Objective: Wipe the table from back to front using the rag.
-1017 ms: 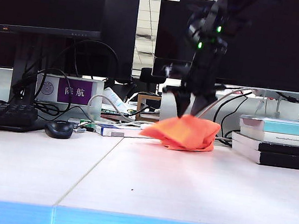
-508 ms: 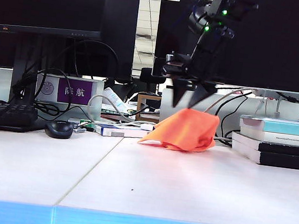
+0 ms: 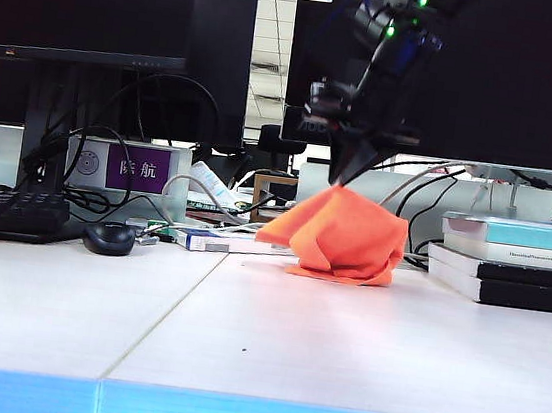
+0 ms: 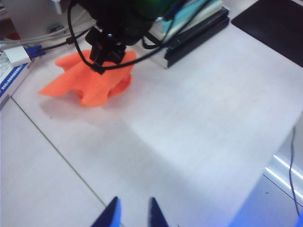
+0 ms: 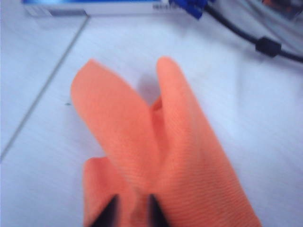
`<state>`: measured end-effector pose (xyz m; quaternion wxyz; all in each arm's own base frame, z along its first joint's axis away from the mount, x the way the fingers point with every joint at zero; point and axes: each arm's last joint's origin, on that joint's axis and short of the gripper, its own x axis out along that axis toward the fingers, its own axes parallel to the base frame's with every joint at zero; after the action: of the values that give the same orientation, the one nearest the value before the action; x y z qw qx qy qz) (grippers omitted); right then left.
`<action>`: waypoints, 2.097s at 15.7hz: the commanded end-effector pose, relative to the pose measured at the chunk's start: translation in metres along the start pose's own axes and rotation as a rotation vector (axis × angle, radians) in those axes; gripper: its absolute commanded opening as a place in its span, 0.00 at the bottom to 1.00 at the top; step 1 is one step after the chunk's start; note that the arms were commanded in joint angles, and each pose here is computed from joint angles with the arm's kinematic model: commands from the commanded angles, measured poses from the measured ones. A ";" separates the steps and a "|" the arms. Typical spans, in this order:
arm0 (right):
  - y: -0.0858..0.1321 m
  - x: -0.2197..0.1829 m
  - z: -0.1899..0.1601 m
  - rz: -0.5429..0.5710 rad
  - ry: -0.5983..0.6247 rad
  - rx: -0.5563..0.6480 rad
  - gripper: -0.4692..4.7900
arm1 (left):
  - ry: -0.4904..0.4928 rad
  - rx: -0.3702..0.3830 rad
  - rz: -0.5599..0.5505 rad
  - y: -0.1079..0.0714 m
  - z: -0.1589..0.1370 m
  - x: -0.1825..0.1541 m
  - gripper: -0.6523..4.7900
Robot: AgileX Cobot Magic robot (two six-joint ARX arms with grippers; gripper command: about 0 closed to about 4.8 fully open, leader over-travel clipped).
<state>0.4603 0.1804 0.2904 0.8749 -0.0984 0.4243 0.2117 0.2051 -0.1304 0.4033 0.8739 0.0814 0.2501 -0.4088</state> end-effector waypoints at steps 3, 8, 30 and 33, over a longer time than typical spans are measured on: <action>0.004 -0.015 0.003 0.065 -0.017 0.020 0.13 | -0.003 0.007 -0.006 0.007 0.003 0.021 0.27; 0.006 -0.015 0.001 0.073 0.007 0.022 1.00 | 0.000 0.006 -0.007 0.007 0.003 0.023 0.27; 0.010 -0.081 0.025 0.123 -0.128 0.082 0.63 | -0.038 0.043 -0.060 0.017 0.007 0.056 0.26; 0.011 -0.081 0.024 0.177 -0.114 0.080 0.09 | -0.037 0.042 -0.073 0.017 0.007 0.059 0.26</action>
<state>0.4292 0.1751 0.3633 0.8777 -0.0172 0.3986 0.2656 0.2533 -0.1607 0.3748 0.8607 0.0824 0.2415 -0.4406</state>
